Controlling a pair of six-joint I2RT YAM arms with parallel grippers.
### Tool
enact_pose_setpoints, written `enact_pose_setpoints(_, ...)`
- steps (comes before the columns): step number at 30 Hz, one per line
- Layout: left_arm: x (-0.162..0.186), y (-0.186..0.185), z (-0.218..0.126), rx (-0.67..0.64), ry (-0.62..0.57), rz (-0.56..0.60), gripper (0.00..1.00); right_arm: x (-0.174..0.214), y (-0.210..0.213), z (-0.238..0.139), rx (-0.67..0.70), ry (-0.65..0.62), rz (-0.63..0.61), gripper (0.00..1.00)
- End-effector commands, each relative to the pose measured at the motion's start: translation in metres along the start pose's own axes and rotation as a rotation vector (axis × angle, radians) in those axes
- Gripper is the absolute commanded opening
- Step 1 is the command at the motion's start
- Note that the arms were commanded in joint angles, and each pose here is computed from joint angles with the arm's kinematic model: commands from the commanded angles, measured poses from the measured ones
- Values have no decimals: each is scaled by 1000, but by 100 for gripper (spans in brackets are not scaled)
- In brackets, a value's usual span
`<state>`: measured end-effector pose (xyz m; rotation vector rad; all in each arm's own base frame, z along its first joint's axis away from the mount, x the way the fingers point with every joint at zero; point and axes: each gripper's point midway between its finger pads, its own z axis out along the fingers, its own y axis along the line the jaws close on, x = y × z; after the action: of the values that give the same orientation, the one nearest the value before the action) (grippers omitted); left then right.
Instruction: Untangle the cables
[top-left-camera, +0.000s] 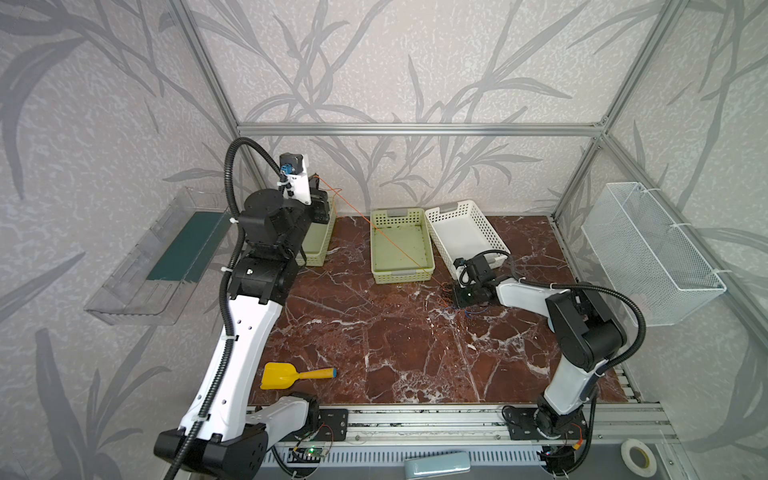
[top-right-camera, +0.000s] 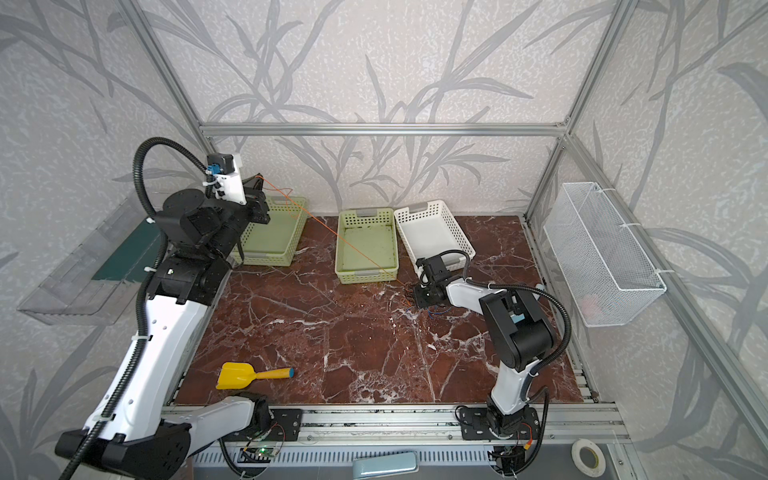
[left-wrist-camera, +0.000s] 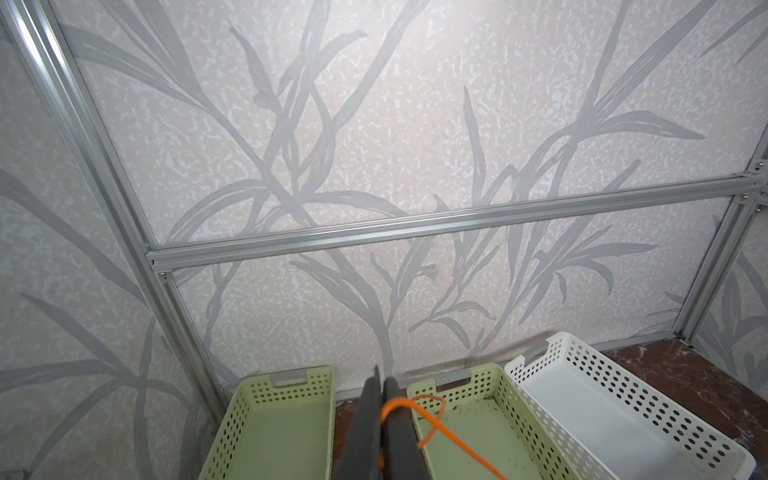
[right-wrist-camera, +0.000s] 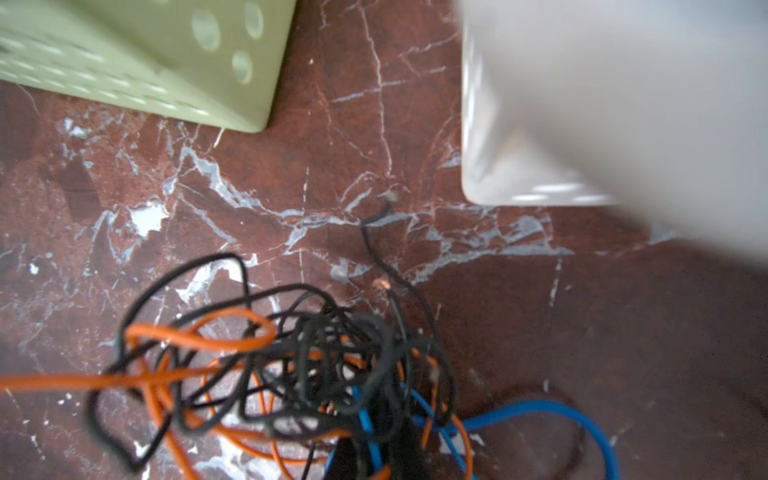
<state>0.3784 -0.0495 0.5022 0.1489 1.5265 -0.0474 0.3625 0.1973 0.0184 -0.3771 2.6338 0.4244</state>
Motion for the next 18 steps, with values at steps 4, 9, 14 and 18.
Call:
enact_pose_setpoints(4, -50, 7, 12, 43, -85, -30, 0, 56, -5, 18, 4, 191, 29, 0)
enact_pose_setpoints(9, -69, 12, 25, 49, -117, -40, 0, 60, -6, 19, 6, 202, 35, 0)
enact_pose_setpoints(14, -82, 2, 38, 143, -119, -89, 0, 56, 1, 16, -12, 168, 5, 0)
enact_pose_setpoints(18, -56, -8, 43, 197, -84, -174, 0, 46, 5, 2, -16, 114, -19, 0)
